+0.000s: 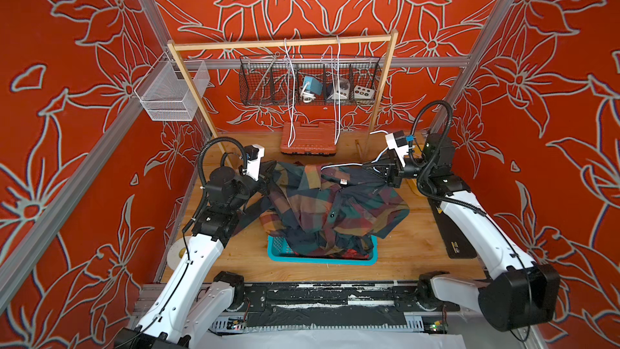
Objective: Remove the clothespins securing long-sleeve shirts to the hanger
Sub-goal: Remove the long-sleeve shirt from the hanger.
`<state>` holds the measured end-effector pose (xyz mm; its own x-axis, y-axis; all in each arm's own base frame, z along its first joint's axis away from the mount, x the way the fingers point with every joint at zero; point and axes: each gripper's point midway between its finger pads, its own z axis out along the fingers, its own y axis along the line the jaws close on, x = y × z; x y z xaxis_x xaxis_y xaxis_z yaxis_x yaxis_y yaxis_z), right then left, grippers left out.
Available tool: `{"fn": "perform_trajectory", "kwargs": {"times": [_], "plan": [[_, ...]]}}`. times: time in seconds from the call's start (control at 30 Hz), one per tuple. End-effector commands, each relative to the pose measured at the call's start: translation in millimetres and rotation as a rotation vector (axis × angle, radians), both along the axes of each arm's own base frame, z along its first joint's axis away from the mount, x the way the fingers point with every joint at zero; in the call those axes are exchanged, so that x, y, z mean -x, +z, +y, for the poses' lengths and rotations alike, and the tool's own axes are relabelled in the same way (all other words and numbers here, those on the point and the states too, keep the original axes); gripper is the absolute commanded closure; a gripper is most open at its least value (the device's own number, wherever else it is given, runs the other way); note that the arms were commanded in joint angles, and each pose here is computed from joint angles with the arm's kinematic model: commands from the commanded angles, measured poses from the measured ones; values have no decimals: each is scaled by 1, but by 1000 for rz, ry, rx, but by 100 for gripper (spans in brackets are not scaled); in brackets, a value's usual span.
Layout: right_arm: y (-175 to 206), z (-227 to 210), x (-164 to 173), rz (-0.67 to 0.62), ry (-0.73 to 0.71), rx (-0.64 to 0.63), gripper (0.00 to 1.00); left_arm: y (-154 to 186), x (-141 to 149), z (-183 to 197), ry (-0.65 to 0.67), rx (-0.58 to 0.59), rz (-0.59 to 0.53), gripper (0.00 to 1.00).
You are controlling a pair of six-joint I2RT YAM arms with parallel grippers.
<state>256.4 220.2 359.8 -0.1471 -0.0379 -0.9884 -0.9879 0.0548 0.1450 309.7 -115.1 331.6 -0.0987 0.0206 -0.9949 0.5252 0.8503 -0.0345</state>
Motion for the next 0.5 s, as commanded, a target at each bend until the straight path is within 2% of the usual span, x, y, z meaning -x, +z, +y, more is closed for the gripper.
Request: {"fn": "perform_trajectory", "kwargs": {"times": [0.0,0.1,0.17,0.47], "plan": [[9,-3,8,-48,30,-16,100,19,28,-18,-153,-17,-115,66],[11,-3,10,-60,39,-15,100,15,38,-25,-210,-39,-138,45],[15,-3,14,-72,57,-11,100,9,35,-26,-216,-58,-120,38],[27,-11,39,-122,175,-39,100,0,25,-24,-193,-84,-101,38]]}}
